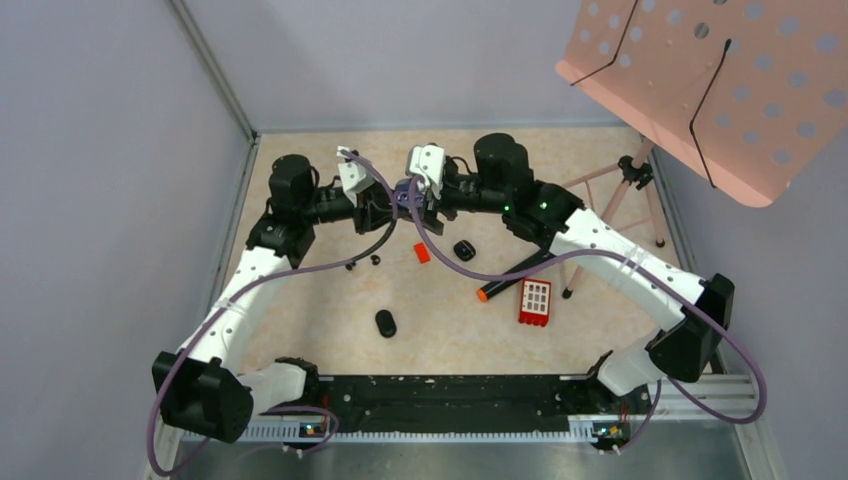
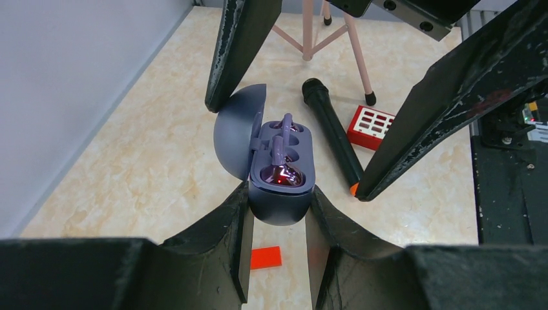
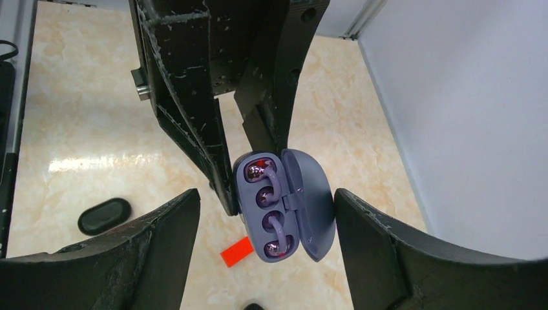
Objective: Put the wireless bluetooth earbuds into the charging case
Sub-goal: Close the charging case, then place the charging case at the center of the board.
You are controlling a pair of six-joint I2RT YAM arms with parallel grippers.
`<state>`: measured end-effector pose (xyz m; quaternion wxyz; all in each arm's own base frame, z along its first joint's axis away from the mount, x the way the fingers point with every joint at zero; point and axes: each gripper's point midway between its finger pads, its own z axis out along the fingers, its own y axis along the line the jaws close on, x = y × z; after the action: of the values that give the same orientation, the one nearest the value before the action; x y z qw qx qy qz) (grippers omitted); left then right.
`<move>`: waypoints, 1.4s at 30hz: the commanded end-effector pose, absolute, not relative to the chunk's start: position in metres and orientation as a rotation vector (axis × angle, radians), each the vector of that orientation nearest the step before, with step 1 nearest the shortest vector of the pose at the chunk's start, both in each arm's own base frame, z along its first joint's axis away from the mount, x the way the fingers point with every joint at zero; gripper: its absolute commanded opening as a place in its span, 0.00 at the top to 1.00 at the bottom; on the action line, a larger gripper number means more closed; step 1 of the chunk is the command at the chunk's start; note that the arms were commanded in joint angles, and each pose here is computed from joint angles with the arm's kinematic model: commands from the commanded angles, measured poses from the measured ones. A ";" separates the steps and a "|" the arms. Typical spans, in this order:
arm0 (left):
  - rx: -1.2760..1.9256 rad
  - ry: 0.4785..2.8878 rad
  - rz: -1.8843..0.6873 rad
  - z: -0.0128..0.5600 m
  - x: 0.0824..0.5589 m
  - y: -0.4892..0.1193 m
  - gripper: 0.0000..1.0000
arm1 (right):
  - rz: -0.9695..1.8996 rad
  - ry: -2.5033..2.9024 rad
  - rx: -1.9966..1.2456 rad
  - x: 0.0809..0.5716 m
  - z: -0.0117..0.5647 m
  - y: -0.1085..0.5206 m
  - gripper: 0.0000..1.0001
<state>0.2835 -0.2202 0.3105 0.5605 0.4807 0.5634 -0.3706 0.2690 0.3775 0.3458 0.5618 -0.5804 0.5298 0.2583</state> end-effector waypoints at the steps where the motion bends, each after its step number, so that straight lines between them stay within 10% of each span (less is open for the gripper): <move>1: 1.068 1.272 -0.814 0.345 0.294 -0.219 1.00 | 0.640 1.216 -1.374 0.262 0.360 0.375 0.25; 42: 0.639 2.394 -1.303 0.057 0.280 -0.246 1.00 | 0.449 1.889 -0.862 0.320 0.242 0.231 0.27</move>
<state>0.2778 -0.2428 0.0581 0.1795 0.2190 0.8422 -0.4589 0.3077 0.2332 0.2407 0.4832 -0.3855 0.7662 0.1755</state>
